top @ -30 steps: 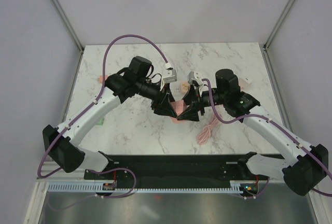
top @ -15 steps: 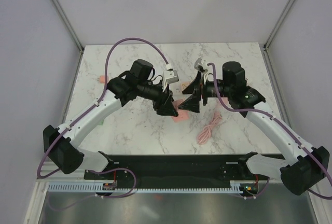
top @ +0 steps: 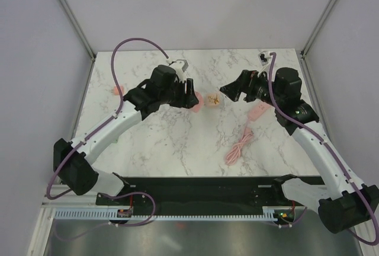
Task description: Insert the plug
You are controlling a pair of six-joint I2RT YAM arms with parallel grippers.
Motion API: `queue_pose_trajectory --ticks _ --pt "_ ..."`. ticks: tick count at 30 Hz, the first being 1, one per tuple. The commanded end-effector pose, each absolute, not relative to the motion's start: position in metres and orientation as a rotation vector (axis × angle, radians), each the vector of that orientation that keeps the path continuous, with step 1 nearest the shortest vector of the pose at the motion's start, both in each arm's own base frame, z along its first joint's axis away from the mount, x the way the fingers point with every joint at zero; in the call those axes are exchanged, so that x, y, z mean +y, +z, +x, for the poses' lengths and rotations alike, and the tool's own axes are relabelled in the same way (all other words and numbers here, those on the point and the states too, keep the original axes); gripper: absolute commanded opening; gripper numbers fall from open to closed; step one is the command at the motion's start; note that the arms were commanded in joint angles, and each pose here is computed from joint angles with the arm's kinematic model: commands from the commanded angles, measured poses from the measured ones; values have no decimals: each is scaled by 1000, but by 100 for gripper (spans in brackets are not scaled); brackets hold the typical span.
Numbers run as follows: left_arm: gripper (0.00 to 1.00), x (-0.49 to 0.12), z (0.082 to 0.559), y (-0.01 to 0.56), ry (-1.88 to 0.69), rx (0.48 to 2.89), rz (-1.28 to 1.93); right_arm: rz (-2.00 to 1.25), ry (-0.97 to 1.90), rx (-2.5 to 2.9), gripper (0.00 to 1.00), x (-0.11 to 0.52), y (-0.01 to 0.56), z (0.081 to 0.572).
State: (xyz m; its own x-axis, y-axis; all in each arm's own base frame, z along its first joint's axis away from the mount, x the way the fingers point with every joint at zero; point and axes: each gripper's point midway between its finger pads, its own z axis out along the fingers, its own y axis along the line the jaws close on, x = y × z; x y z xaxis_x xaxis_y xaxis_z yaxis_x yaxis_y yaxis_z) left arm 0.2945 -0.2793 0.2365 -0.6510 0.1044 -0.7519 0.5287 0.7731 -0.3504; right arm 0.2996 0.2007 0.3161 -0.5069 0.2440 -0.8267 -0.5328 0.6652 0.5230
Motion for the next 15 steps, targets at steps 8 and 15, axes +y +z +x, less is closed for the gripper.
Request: queue_pose_trajectory --ticks 8,15 --pt "2 -252 393 228 -437 2145 -335 21 871 1916 98 172 296 314" --pt "2 -266 416 196 -401 2169 -366 -24 845 1883 98 168 304 308"
